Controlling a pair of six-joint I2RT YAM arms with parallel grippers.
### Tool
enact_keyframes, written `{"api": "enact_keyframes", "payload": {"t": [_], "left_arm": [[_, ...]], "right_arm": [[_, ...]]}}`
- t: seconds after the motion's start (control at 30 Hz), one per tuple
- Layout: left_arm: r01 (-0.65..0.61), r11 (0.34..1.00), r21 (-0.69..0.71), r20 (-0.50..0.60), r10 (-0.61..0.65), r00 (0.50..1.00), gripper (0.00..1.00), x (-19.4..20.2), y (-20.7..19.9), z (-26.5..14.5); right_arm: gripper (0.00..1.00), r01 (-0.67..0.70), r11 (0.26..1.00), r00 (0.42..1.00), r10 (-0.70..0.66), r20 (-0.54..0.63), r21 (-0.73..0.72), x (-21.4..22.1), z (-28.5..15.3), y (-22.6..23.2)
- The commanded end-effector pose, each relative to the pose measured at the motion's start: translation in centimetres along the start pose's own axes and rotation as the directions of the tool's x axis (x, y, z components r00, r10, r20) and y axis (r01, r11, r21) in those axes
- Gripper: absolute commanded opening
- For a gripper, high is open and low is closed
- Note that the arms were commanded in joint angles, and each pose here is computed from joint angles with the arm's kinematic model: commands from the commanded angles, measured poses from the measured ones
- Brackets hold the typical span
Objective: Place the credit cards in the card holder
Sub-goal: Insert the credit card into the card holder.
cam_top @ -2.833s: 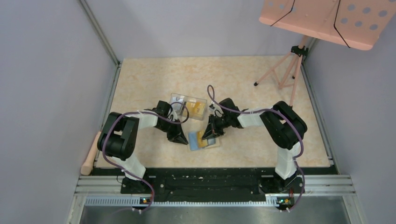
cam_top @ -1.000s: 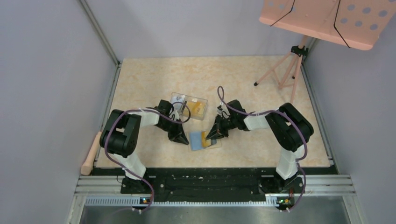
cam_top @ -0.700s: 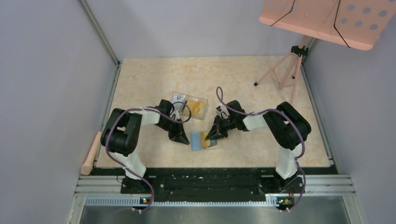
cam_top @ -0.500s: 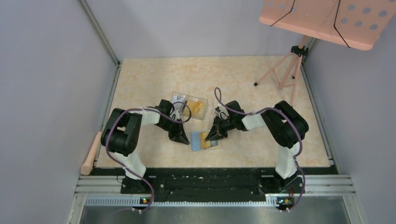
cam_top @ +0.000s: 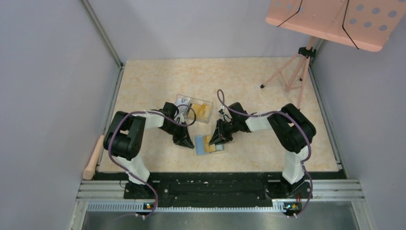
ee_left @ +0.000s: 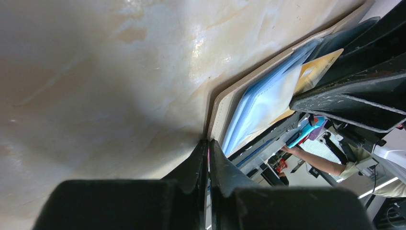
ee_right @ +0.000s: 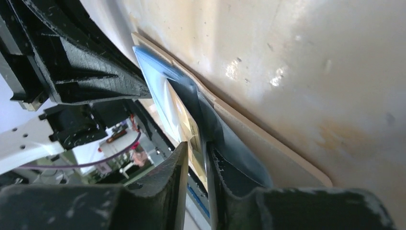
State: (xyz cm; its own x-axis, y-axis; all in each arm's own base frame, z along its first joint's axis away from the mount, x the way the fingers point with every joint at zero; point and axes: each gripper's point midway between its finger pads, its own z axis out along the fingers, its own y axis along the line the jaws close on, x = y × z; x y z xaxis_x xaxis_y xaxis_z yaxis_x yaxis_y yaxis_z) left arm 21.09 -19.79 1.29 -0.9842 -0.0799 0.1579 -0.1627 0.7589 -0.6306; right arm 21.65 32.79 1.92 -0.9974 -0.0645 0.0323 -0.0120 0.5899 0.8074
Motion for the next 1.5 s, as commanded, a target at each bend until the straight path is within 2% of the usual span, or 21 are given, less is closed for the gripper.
{"api": "enact_keyframes", "payload": {"t": [0.0,0.2,0.3,0.37,0.67,0.73,0.77,1.1,1.23,1.37,1.43,1.47], "left_arm": [[-0.033,0.976,-0.215,0.04,0.042,0.998,0.06,-0.7,5.2,1.9],[-0.031,0.976,-0.214,0.041,0.041,0.998,0.06,-0.8,5.2,2.0],[-0.031,0.977,-0.213,0.041,0.041,0.998,0.06,-0.8,5.1,1.9],[-0.034,0.977,-0.211,0.041,0.043,0.998,0.06,-0.8,5.1,1.9],[-0.035,0.977,-0.211,0.033,0.043,0.999,0.06,-0.8,5.0,2.0],[-0.037,0.977,-0.212,0.034,0.045,0.998,0.06,-0.8,5.0,1.9],[-0.038,0.977,-0.212,0.033,0.046,0.998,0.06,-0.8,5.0,1.9],[-0.032,0.979,-0.204,0.046,0.042,0.998,0.06,-1.2,4.4,2.0],[-0.034,0.979,-0.199,0.058,0.047,0.997,0.06,-1.6,3.9,1.9],[-0.044,0.978,-0.204,0.063,0.058,0.996,0.06,-1.8,3.6,1.7],[-0.049,0.977,-0.209,0.068,0.064,0.996,0.07,-1.9,3.5,1.5],[-0.053,0.975,-0.215,0.072,0.07,0.995,0.13,-1.9,3.5,1.4]], "right_arm": [[0.26,0.035,0.992,0.995,-0.046,0.086,0.12,-1.0,-1.1,-0.3],[0.5,0.056,0.981,0.989,-0.081,0.128,0.185,-1.9,-2.2,0.1],[0.58,0.062,0.98,0.989,-0.086,0.12,0.188,-1.8,-2.3,0.3],[0.6,0.066,0.982,0.991,-0.085,0.104,0.178,-1.6,-1.9,0.4],[0.55,0.078,0.991,0.996,-0.083,0.037,0.105,-0.9,0.0,1.7],[0.45,0.083,0.993,0.996,-0.085,0.025,0.084,-1.0,0.3,2.5],[0.43,0.078,0.994,0.997,-0.079,0.018,0.077,-0.9,0.4,2.7],[0.4,0.056,0.998,0.998,-0.056,0.001,0.019,-0.7,1.3,4.7],[0.25,0.063,0.998,0.998,-0.063,-0.01,-0.014,-0.1,1.7,5.2],[0.24,0.072,0.997,0.997,-0.073,-0.009,-0.034,0.1,2.1,5.6],[0.24,0.069,0.997,0.998,-0.069,-0.003,-0.034,0.2,2.0,5.5],[0.24,0.067,0.997,0.998,-0.067,0.004,-0.022,0.1,2.0,5.4]]}}
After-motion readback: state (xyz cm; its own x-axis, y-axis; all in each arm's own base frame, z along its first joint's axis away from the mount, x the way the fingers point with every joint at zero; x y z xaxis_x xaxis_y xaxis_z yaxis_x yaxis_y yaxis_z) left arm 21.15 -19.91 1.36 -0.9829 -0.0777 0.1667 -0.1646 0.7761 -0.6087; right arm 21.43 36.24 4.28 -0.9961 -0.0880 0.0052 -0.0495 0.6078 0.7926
